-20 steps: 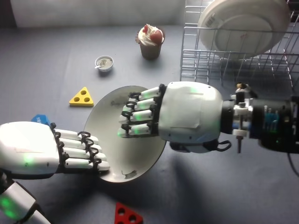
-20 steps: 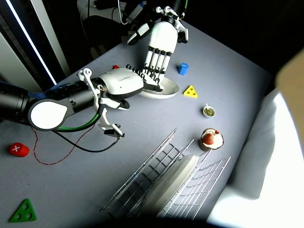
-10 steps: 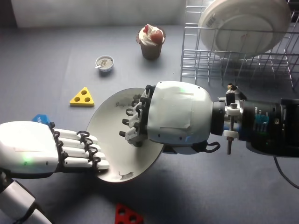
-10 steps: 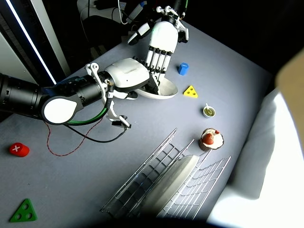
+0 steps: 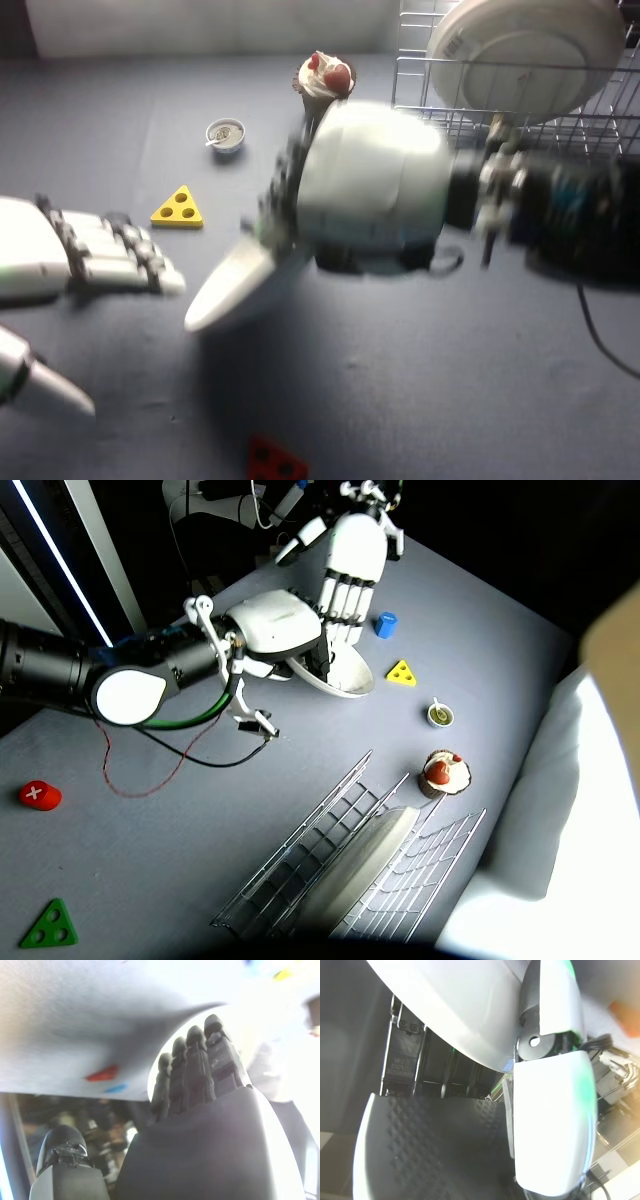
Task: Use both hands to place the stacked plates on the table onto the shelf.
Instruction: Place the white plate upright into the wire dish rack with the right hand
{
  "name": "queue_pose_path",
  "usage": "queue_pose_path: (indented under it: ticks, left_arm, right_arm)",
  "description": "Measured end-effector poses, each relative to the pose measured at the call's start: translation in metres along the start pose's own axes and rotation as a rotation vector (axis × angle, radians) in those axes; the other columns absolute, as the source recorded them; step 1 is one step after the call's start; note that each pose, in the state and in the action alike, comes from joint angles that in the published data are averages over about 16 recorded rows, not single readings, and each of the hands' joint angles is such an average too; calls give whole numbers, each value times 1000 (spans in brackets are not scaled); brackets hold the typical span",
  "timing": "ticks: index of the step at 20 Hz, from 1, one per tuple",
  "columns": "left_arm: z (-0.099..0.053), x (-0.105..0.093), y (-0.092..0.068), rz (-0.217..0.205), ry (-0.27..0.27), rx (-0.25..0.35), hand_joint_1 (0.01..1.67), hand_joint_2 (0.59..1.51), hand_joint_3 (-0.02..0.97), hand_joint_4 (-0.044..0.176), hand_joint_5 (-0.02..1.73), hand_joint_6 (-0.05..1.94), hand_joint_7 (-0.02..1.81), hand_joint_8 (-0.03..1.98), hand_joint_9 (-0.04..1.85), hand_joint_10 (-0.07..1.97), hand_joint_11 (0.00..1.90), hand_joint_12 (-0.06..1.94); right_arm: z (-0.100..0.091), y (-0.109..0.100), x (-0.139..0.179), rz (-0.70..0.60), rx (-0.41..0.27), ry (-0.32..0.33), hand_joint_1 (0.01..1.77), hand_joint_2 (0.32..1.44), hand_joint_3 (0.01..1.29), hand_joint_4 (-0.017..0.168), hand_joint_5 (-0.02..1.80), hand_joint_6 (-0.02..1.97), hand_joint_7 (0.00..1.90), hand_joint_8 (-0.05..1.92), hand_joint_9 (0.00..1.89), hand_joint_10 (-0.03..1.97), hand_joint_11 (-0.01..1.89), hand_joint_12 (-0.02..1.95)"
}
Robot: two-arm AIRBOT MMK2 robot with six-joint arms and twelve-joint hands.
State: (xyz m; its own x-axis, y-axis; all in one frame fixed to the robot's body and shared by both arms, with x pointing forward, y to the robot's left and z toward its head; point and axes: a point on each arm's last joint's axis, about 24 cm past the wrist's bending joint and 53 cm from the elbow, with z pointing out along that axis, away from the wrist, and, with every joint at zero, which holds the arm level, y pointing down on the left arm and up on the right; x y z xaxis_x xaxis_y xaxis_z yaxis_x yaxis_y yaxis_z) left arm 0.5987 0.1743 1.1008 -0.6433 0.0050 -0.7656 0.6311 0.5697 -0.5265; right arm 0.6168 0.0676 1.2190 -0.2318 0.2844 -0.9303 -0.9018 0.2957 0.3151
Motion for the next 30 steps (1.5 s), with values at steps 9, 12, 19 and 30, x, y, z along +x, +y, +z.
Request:
queue_pose_path:
  ticks: [9,12,19,30]
  left_arm:
    - [-37,-40,3,-1,-97,-27,106,939,3,-2,106,14,135,2,131,8,137,11]
    - [-45,-42,3,18,-93,-36,108,939,3,-1,105,14,132,2,130,8,138,12]
    - [-55,-45,-9,90,-76,-17,112,941,4,0,99,13,125,3,120,7,126,12]
    - [-65,-46,-32,185,-52,29,111,945,3,4,82,13,116,3,100,7,92,12]
  right_arm:
    - [-13,-26,-84,331,108,-133,1392,910,13,-2,1038,751,1237,318,1270,510,1152,768]
    - [-20,-36,-108,439,135,-176,1408,911,13,-3,1036,755,1242,283,1279,459,1106,970]
    - [-37,-51,-159,578,166,-264,1434,910,13,-4,1028,767,1237,268,1282,423,1078,1221]
    - [-61,-78,-195,658,268,-326,1451,911,13,-6,1003,816,1173,369,1226,538,1074,1247]
